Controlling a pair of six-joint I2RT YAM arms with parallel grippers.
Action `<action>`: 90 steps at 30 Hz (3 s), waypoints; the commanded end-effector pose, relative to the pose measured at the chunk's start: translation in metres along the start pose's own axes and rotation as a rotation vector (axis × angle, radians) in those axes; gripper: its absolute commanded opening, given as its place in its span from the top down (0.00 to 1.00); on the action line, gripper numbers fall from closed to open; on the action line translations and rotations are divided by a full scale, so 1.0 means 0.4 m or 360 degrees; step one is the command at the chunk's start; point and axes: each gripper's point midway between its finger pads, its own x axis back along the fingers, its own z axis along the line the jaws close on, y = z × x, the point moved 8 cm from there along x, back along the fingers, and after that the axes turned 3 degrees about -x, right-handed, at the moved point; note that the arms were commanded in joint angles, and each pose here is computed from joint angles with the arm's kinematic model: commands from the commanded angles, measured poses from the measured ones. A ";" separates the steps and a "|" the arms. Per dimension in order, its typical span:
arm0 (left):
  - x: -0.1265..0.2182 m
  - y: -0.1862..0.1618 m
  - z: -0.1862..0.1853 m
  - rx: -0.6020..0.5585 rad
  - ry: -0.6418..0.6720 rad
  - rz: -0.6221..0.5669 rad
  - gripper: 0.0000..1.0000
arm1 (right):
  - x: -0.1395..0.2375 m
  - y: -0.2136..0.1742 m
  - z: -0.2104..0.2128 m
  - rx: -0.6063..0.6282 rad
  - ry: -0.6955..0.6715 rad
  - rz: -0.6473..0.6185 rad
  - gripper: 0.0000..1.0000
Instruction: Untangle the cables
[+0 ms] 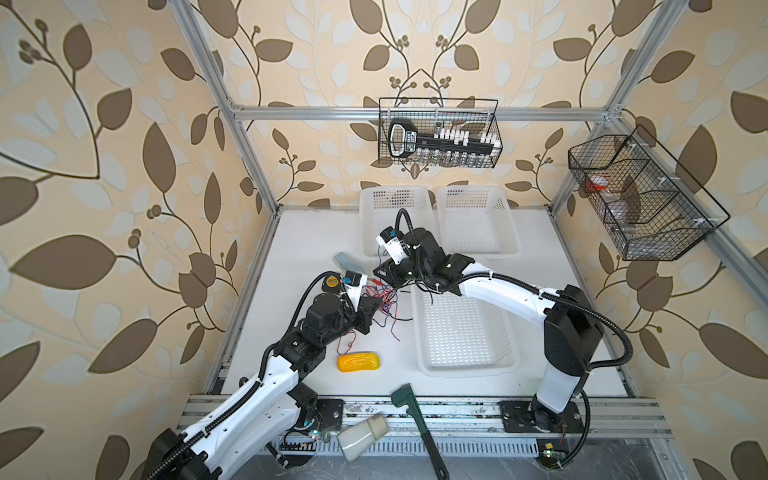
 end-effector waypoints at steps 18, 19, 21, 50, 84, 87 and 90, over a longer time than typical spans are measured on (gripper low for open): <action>0.021 0.044 -0.007 -0.0052 0.0010 -0.0172 1.00 | 0.048 0.025 -0.001 0.0006 -0.0045 -0.0103 1.00; 0.020 0.042 -0.006 -0.0051 0.0015 -0.0166 1.00 | 0.057 0.029 -0.005 -0.0003 -0.0041 -0.0119 1.00; 0.019 0.038 -0.005 -0.0042 0.0019 -0.0160 1.00 | 0.072 0.036 -0.012 -0.0019 -0.0031 -0.0140 1.00; 0.021 0.046 -0.009 -0.0064 -0.0008 -0.0210 1.00 | -0.020 0.015 0.007 -0.0153 0.0149 0.0066 0.78; 0.112 -0.042 0.130 0.0318 0.0964 -0.0154 1.00 | 0.431 0.010 -0.341 -0.0526 -0.0753 -0.0719 1.00; 0.116 -0.039 0.121 0.0306 0.0895 -0.0202 1.00 | 0.452 0.011 -0.346 -0.0501 -0.0823 -0.0737 1.00; 0.122 -0.039 0.118 0.0293 0.0874 -0.0234 1.00 | 0.491 0.013 -0.361 -0.0493 -0.0943 -0.0775 1.00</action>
